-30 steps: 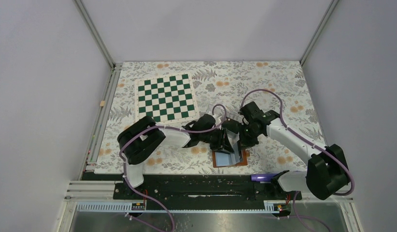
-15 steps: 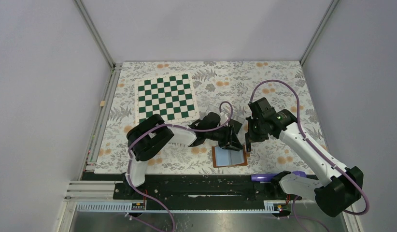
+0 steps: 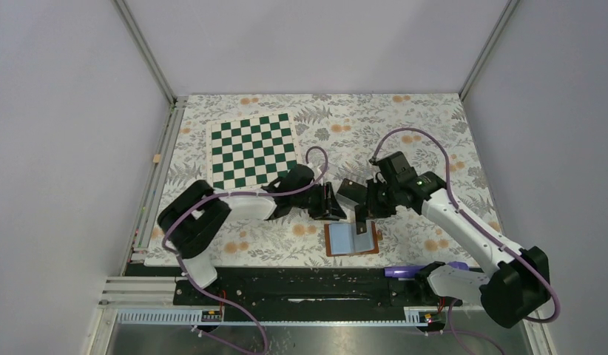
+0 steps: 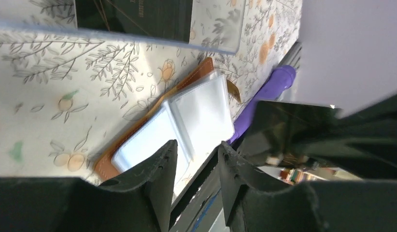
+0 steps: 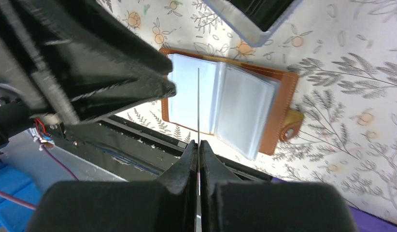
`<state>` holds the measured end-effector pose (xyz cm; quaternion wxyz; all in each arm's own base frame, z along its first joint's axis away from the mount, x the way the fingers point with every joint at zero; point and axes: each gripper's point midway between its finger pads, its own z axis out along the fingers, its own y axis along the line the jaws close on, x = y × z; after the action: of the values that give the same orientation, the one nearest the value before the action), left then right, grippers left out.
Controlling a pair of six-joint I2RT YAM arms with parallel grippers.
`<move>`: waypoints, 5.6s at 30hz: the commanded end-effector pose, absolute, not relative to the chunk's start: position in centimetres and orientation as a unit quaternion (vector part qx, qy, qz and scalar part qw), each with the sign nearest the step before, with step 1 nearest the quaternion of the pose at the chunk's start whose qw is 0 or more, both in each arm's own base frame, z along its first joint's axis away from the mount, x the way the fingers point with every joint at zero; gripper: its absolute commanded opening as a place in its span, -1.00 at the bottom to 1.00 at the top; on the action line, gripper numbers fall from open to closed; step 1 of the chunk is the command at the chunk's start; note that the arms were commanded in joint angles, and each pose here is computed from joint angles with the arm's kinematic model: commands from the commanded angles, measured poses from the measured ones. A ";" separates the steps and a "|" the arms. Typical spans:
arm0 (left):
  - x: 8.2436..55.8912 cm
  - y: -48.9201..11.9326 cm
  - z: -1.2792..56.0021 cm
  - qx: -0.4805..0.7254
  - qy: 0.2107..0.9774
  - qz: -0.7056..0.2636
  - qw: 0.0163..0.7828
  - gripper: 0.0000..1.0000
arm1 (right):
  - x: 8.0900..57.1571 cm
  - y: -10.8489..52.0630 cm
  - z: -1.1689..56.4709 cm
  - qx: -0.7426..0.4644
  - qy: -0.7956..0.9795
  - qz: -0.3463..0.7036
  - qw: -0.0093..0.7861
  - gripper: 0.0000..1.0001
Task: Put the credit cards into the card holder
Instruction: Turn over the card slot in the card holder, then insert the credit card into the card holder.
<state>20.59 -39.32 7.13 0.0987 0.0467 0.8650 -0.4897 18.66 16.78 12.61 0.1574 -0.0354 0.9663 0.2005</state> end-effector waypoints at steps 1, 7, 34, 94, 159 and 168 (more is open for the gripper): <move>19.9 -36.0 7.0 0.089 0.900 -0.406 0.132 -0.26 | 19.4 19.8 11.3 -0.039 0.950 0.271 0.151 -1.00; 18.3 -33.8 4.4 0.074 0.919 -0.372 0.107 -0.28 | 19.9 20.8 7.5 -0.011 0.937 0.305 0.170 -1.00; 17.7 -32.1 -2.0 0.044 0.954 -0.291 0.053 -0.80 | 20.1 16.2 5.6 0.065 0.930 0.271 0.240 -1.00; 16.7 -30.8 -3.4 0.022 0.963 -0.268 0.036 -1.00 | 14.6 17.6 2.0 0.185 0.913 0.359 0.054 -1.00; 16.6 -31.8 -3.0 0.015 0.956 -0.291 0.022 -1.00 | 15.4 20.6 3.2 0.104 0.941 0.314 0.065 -0.08; 17.0 -31.8 -1.5 0.014 0.954 -0.297 0.041 -1.00 | 15.6 22.2 3.6 0.086 0.941 0.322 0.061 -0.24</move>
<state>18.37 -35.21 1.56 0.0525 0.0257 0.9235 -0.3790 14.33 20.87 2.36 0.0414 0.1002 0.9473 0.3014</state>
